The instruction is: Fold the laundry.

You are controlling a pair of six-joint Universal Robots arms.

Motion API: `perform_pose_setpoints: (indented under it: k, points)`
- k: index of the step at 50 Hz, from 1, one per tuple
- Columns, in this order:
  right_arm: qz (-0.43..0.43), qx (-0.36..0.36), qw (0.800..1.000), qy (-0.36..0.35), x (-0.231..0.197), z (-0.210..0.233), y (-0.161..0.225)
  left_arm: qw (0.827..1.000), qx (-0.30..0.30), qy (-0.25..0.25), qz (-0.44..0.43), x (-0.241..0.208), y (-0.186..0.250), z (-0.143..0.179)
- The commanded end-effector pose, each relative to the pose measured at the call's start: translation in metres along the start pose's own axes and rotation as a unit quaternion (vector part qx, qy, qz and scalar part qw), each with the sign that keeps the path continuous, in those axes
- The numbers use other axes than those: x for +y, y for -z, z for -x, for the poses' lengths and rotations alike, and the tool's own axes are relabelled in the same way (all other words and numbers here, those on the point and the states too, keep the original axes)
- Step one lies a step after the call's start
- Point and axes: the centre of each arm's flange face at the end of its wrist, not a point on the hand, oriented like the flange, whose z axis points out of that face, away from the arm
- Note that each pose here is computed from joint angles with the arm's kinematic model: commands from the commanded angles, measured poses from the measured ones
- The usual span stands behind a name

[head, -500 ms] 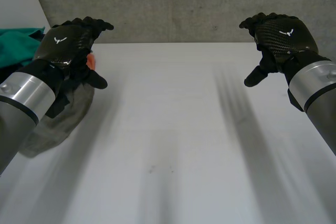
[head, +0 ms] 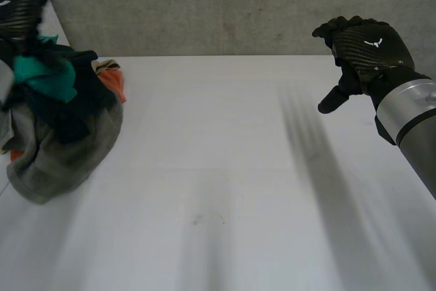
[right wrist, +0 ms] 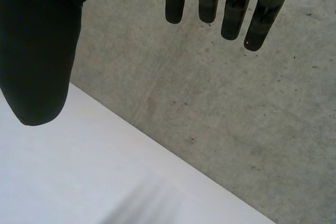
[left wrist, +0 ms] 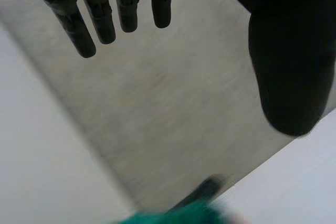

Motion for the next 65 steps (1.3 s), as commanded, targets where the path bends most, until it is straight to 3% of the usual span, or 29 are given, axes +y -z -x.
perform_pose_setpoints:
  k: [1, 7, 10, 16, 21, 26, 29, 36, 42, 45, 49, 56, 61, 65]
  points:
    - [0.000, -0.003, 1.000, 0.000, 0.000, 0.001, 0.001, 0.987, -0.042, -0.139, 0.063, 0.064, -0.045, 0.031]
    - [0.003, -0.006, 1.000, 0.000, 0.002, 0.003, 0.002, 0.960, -0.083, -0.237, 0.126, 0.138, -0.069, 0.081]
    - [0.006, -0.007, 1.000, 0.000, 0.004, 0.004, 0.001, 0.955, -0.085, -0.251, 0.135, 0.160, -0.076, 0.085]
    - [0.012, -0.008, 1.000, 0.000, 0.008, 0.005, 0.001, 0.961, -0.094, -0.233, 0.120, 0.165, -0.082, 0.086]
    - [0.013, -0.008, 1.000, 0.000, 0.008, 0.005, 0.001, 0.981, -0.095, -0.156, 0.066, 0.125, -0.083, 0.070]
    - [0.013, -0.007, 1.000, 0.000, 0.009, 0.004, 0.000, 0.994, -0.074, -0.074, -0.035, 0.038, -0.066, 0.038]
    - [0.012, -0.006, 1.000, 0.000, 0.008, 0.003, 0.000, 0.994, -0.054, -0.056, -0.076, 0.002, -0.054, 0.019]
    - [0.010, -0.004, 1.000, 0.000, 0.007, 0.002, 0.000, 0.988, 0.063, -0.005, -0.140, -0.056, -0.009, -0.073]
    - [0.007, -0.001, 1.000, 0.000, 0.005, 0.000, 0.000, 0.970, 0.213, 0.030, -0.115, -0.042, 0.043, -0.184]
    - [0.007, -0.001, 1.000, -0.001, 0.005, 0.000, 0.000, 0.961, 0.261, 0.026, -0.083, -0.016, 0.060, -0.220]
    - [0.007, -0.001, 1.000, -0.001, 0.005, 0.000, 0.000, 0.958, 0.282, 0.018, -0.037, 0.023, 0.065, -0.243]
    - [0.008, -0.002, 1.000, -0.001, 0.005, 0.000, 0.000, 0.956, 0.291, 0.020, -0.042, 0.017, 0.071, -0.243]
    - [0.011, -0.004, 1.000, 0.002, 0.005, 0.001, -0.001, 0.962, 0.263, 0.028, -0.062, -0.009, 0.069, -0.216]
    - [0.033, -0.015, 0.999, 0.025, 0.012, 0.005, 0.000, 0.971, 0.235, 0.016, -0.044, -0.003, 0.066, -0.188]
